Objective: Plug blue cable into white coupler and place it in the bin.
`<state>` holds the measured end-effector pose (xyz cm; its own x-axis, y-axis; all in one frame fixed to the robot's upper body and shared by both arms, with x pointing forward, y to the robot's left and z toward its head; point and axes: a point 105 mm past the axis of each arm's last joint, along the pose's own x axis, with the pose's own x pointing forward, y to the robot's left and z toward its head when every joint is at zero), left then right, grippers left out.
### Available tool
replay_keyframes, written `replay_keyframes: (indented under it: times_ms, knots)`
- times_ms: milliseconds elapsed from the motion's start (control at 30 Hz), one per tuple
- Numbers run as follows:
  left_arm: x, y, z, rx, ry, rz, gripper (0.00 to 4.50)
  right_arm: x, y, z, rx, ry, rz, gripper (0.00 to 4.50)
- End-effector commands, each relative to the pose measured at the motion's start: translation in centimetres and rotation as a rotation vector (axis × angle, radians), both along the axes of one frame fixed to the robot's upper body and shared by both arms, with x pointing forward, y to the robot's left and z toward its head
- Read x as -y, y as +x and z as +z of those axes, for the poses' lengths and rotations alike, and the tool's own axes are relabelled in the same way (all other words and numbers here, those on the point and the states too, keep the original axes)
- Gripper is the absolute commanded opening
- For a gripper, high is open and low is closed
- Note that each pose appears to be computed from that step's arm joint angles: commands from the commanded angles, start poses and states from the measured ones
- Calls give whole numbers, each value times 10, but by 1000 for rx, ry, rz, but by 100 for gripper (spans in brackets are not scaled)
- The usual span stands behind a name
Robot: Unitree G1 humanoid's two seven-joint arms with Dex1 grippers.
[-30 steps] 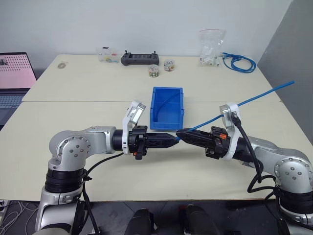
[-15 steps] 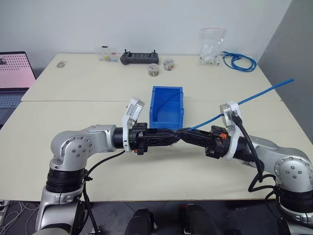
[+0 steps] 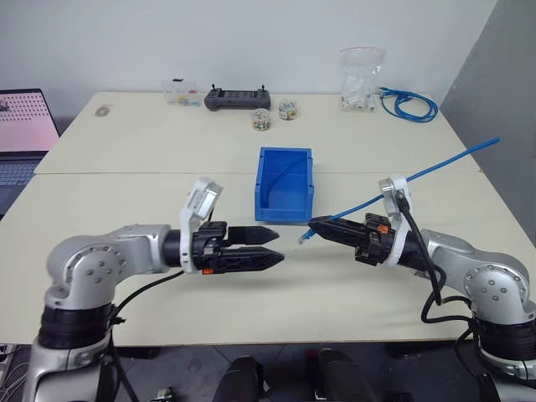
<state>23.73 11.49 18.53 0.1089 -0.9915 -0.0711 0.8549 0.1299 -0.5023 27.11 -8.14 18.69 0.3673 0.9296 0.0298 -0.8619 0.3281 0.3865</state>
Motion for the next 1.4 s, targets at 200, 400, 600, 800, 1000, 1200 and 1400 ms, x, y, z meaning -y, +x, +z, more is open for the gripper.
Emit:
replay_keyframes:
  times_ms: [200,400,600,800,1000,1200,1400]
  knots:
    - [-23,13,-45,191,235,468,450,1,9,6,114,-48,-6,0]
    - [-78,24,-77,244,374,1082,450,-1,10,1,116,-58,13,0]
    - [-143,14,-102,206,571,1537,450,-3,11,1,117,-61,34,0]
    - [-185,20,-106,127,631,1858,450,-5,16,4,127,-70,54,0]
    - [-194,42,-98,115,613,1917,450,-7,16,7,139,-67,65,0]
    - [-202,62,-91,101,601,1954,450,-6,16,8,143,-67,63,0]
    - [-207,70,-89,88,597,1975,450,-6,15,8,144,-70,61,0]
